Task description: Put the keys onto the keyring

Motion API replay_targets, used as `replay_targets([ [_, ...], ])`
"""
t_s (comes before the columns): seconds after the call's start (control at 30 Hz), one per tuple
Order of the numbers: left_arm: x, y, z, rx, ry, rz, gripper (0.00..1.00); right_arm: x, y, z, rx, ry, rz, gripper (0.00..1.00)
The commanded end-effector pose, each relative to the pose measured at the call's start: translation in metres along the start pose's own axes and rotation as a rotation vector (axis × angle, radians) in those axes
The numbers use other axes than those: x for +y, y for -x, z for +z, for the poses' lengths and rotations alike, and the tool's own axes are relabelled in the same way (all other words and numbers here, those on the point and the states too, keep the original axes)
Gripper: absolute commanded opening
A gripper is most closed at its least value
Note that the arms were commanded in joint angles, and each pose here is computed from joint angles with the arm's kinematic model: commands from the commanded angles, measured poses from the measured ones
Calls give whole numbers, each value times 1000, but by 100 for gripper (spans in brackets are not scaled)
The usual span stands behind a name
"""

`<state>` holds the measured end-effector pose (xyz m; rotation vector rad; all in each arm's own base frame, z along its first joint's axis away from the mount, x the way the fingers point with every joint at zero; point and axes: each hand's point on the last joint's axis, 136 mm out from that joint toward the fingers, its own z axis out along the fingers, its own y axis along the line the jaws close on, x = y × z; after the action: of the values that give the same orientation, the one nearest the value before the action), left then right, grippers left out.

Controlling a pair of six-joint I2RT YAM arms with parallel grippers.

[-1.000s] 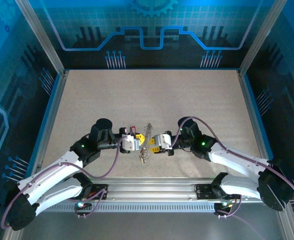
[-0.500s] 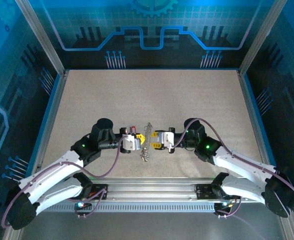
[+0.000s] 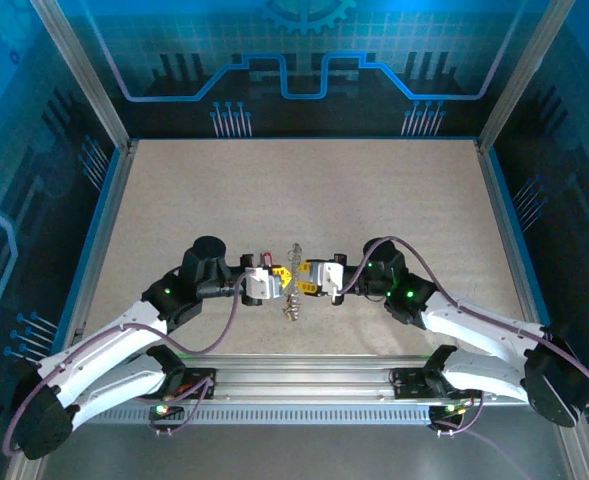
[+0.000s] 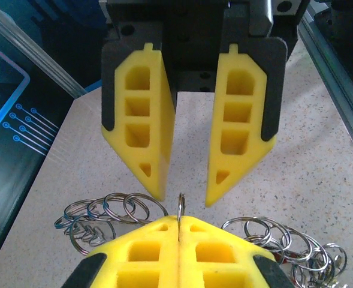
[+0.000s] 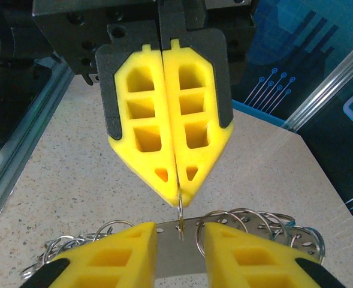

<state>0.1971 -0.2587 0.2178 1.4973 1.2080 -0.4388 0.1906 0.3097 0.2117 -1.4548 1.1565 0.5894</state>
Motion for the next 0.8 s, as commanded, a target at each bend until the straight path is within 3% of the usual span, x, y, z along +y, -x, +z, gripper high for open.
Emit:
replay_targets([
  [0.0, 2, 19, -2, -84, 4, 13, 0, -5, 6, 3, -24, -31, 0, 27],
  [0.27, 1, 21, -1, -107, 3, -5, 0, -6, 8, 10, -29, -33, -2, 17],
  [0.4, -1, 21, -1, -113, -2, -24, 0, -8, 6, 10, -20, -57, -10, 0],
  [0.43, 0, 21, -1, -110, 0, -36, 5, -9, 4, 9, -15, -66, -12, 0],
  [0.53, 3, 22, -7, -97, 24, -86, 36, -10, -1, 5, 8, -100, -30, 0],
  [0.63, 13, 22, -20, -53, 84, -220, 61, -13, -9, -3, 30, -146, -53, 0],
  [0.77, 34, 4, -37, 36, 260, -479, 77, -18, -18, -11, 64, -179, -79, 0],
])
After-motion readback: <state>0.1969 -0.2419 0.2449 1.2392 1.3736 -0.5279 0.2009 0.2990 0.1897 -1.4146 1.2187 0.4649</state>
